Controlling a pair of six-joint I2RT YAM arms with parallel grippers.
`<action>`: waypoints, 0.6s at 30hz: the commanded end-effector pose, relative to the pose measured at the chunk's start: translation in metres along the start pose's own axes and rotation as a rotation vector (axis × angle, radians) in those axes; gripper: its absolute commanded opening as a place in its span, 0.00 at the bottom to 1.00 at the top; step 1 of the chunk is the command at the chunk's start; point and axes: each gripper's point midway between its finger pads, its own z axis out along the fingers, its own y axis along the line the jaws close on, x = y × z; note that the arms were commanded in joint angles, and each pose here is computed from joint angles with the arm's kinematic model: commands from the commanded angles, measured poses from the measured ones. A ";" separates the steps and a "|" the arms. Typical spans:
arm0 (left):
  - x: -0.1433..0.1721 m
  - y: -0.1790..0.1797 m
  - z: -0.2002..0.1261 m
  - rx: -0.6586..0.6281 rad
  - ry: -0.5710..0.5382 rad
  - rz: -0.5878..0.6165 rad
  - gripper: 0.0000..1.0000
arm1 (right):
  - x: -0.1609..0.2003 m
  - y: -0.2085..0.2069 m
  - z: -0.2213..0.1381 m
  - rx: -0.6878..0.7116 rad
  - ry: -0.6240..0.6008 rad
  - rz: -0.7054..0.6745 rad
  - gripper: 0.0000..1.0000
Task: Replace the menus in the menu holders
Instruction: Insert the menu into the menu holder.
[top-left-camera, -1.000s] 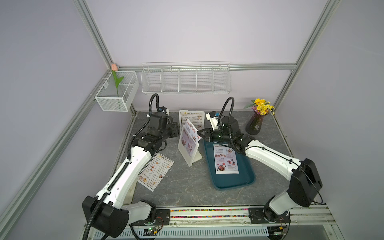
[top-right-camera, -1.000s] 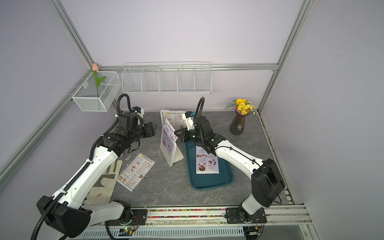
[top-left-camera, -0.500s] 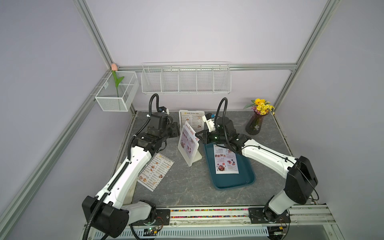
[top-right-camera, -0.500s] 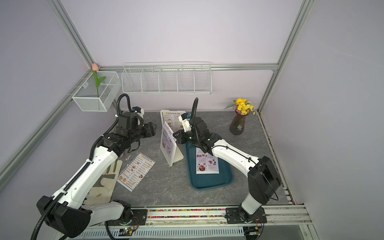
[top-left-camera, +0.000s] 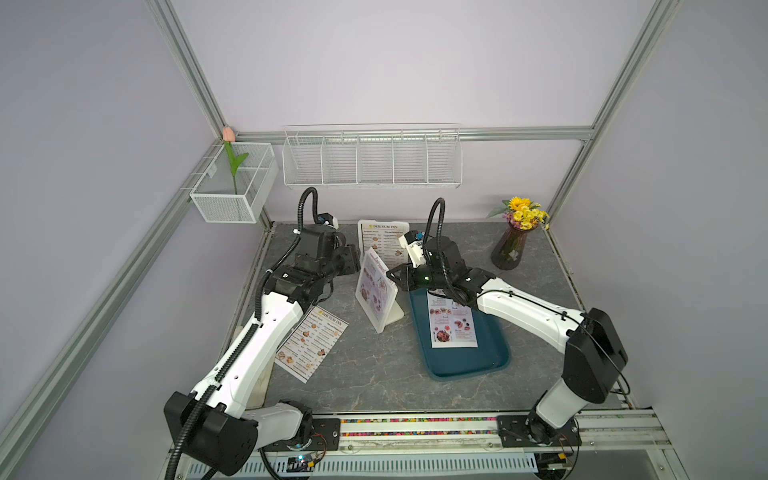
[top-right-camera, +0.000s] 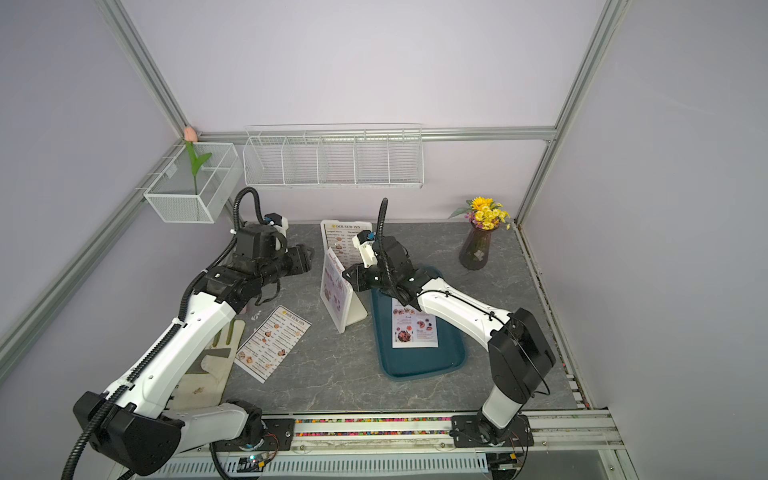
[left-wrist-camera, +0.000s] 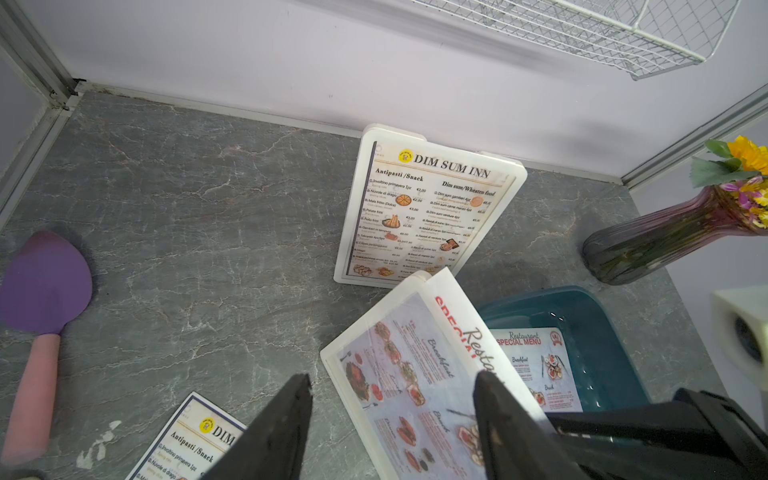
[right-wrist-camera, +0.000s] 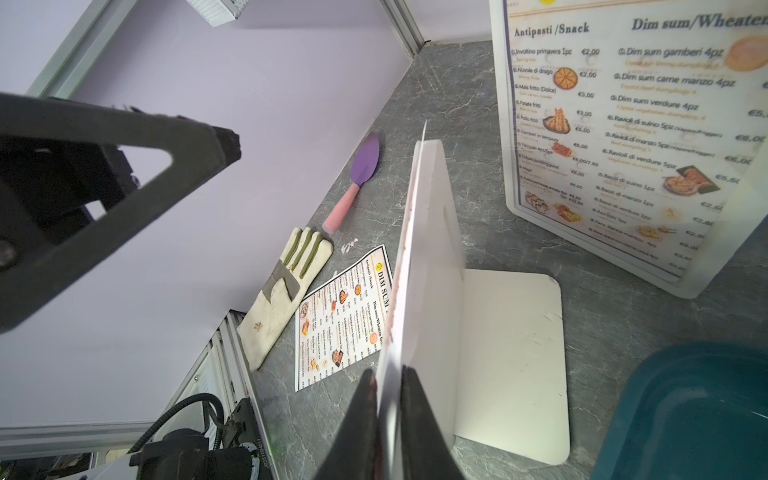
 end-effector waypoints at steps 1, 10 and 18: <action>-0.013 -0.005 -0.007 0.009 -0.040 0.002 0.65 | -0.009 0.005 -0.003 0.001 -0.015 -0.018 0.21; -0.013 -0.004 -0.007 0.008 -0.040 0.002 0.65 | -0.017 0.003 -0.007 0.015 -0.038 -0.025 0.36; -0.011 -0.003 -0.008 0.007 -0.037 -0.004 0.65 | -0.023 0.001 0.001 0.020 -0.033 -0.045 0.46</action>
